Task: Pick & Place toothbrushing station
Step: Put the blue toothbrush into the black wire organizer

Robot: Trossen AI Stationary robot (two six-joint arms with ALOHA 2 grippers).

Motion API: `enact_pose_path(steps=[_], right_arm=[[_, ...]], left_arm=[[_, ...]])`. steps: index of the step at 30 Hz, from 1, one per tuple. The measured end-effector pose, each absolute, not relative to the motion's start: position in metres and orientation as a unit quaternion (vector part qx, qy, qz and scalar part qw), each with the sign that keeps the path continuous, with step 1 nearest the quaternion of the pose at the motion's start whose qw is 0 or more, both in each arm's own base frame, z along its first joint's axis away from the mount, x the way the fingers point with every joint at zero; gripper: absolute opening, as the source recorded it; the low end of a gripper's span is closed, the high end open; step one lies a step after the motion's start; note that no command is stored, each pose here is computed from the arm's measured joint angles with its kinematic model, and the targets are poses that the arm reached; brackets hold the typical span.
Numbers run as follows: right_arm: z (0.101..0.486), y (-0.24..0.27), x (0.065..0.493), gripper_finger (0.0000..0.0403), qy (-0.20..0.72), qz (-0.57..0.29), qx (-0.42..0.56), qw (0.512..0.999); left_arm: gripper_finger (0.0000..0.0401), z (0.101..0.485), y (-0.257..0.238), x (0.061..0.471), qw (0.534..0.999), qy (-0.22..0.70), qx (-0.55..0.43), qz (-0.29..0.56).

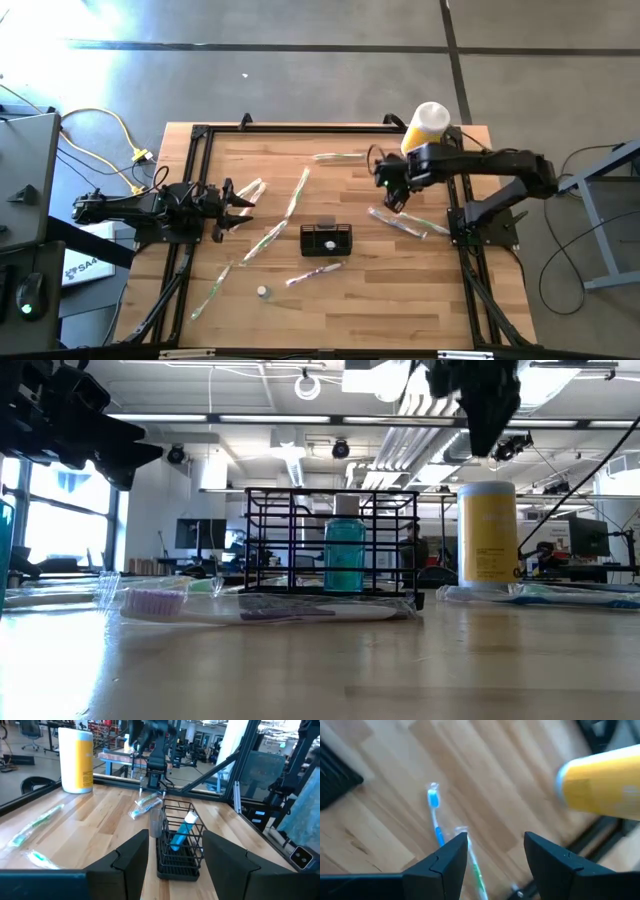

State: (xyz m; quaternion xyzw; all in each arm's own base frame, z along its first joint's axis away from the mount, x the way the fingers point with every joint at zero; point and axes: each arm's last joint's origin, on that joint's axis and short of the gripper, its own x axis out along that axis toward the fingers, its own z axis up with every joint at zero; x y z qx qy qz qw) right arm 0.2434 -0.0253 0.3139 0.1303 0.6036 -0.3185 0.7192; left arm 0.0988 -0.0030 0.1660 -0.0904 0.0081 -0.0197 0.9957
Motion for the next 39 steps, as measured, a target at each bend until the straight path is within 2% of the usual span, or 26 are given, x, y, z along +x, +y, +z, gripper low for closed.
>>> enact_pose_path(steps=[7,13,21,31,39], right_arm=[[0.238,-0.026,0.255,0.019,0.62,-0.22,0.111,0.745],[0.206,-0.033,0.249,0.019,0.625,-0.217,0.155,0.734],[0.181,-0.027,0.25,0.019,0.61,-0.188,0.159,0.753],[0.172,-0.019,0.252,0.019,0.583,-0.182,0.14,0.779],[0.162,-0.011,0.25,0.019,0.587,-0.171,0.132,0.781]], left_arm=[[0.0181,0.166,-0.003,0.099,0.995,0.008,-0.096,-0.021],[0.0181,0.166,-0.003,0.099,0.995,0.009,-0.096,-0.021],[0.0181,0.166,-0.003,0.099,0.995,0.008,-0.094,-0.02],[0.0181,0.166,-0.003,0.099,0.995,0.008,-0.094,-0.02],[0.0181,0.166,-0.003,0.099,0.995,0.008,-0.094,-0.02]])
